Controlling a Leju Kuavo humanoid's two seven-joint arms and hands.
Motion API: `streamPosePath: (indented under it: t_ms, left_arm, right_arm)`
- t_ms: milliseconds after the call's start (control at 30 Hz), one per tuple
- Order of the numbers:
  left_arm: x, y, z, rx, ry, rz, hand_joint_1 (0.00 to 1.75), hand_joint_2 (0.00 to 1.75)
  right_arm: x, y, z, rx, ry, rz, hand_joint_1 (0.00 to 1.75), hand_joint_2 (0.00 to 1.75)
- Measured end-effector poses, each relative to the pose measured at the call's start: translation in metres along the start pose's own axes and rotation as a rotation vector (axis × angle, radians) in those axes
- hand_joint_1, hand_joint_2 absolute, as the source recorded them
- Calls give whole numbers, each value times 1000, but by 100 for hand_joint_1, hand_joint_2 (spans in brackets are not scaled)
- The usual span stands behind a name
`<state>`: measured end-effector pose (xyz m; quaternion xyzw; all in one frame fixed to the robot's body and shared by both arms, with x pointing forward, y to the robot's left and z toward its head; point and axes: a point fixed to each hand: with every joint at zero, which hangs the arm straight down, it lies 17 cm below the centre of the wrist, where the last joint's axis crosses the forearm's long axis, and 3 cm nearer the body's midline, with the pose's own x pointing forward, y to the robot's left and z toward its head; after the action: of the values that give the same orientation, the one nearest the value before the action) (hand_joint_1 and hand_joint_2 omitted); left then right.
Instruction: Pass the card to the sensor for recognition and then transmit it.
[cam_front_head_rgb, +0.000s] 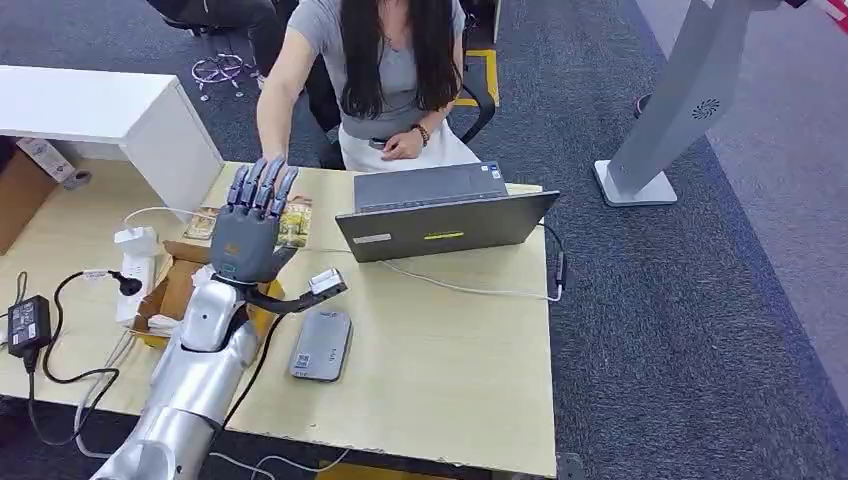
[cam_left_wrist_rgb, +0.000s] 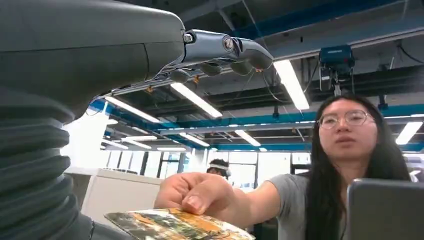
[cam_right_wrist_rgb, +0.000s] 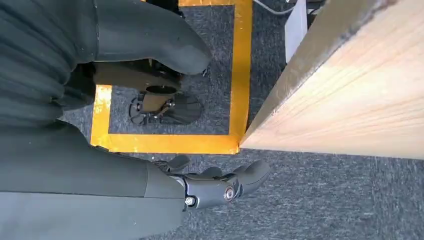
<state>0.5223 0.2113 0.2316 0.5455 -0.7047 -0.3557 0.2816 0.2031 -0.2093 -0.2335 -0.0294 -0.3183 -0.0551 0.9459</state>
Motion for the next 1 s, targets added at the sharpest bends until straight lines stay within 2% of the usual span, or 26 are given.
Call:
streamPosePath:
  t_ms: [33,67,1000]
  left_arm:
    - [0,0,0,0,1,2,0,175]
    - [0,0,0,-1,2,4,175,175]
    - [10,-7,2,-15,-16,54,175,175]
  right_arm:
    - [0,0,0,0,1,0,0,175]
    - [-1,0,0,0,1,0,0,175]
    - [-2,2,1,13,1,20,0,175]
